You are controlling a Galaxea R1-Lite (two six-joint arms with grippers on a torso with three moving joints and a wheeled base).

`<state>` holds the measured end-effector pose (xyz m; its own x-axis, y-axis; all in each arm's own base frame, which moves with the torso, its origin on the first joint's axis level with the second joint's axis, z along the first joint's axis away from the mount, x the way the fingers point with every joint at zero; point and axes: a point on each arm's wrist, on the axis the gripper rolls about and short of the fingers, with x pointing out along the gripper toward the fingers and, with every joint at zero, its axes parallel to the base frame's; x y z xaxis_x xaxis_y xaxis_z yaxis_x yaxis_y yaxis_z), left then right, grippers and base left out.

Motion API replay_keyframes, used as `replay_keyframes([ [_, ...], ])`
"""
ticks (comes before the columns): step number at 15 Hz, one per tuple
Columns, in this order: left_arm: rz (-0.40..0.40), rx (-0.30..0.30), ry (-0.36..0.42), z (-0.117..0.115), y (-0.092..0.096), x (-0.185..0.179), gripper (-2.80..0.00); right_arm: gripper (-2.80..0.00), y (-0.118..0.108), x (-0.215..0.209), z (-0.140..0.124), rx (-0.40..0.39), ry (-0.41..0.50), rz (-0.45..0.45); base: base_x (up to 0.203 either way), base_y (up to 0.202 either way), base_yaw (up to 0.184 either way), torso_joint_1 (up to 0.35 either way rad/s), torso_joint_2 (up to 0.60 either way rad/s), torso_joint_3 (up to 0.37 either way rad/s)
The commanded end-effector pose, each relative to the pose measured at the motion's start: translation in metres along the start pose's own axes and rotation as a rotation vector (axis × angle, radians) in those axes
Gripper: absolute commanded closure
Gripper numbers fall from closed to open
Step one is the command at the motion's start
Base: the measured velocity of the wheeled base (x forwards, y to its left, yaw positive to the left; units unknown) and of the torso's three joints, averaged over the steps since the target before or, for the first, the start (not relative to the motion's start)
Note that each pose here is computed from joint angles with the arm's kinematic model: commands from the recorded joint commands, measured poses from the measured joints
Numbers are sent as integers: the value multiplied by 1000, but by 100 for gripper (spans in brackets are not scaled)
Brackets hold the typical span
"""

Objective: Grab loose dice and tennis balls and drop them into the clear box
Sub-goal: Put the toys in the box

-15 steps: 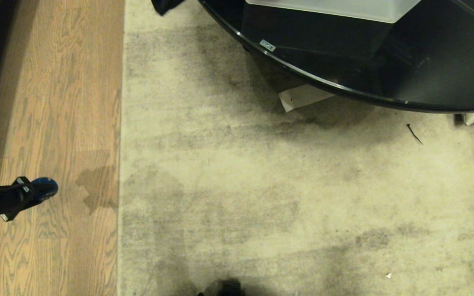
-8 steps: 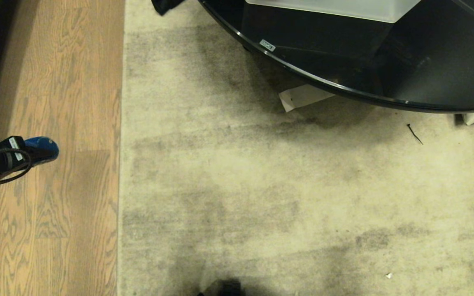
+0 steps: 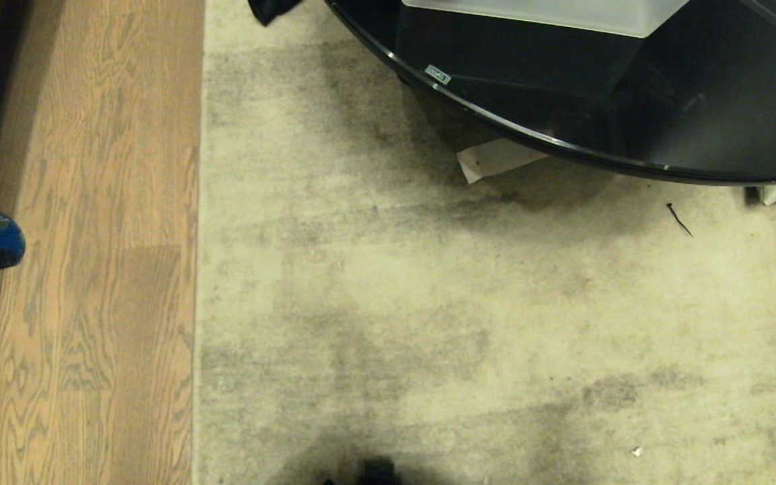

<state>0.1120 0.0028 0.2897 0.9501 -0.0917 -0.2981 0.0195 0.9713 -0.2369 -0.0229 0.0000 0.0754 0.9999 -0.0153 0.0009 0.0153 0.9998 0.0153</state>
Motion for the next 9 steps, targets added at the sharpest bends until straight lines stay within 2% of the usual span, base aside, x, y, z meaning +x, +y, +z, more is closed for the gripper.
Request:
replay_keyframes([
  [1,-36,22,-87,-42,0,-54,0,0,0,0,0,0,1,0,0,0,0,0,0,0],
  [4,-48,48,-66,-98,10,-71,0,0,0,0,0,0,1,0,0,0,0,0,0,0],
  [7,-39,105,-146,-137,22,-91,0,0,0,0,0,0,0,0,0,0,0,0,0,0],
  [9,43,118,-146,-164,31,-85,0,0,0,0,0,0,1,0,0,0,0,0,0,0],
])
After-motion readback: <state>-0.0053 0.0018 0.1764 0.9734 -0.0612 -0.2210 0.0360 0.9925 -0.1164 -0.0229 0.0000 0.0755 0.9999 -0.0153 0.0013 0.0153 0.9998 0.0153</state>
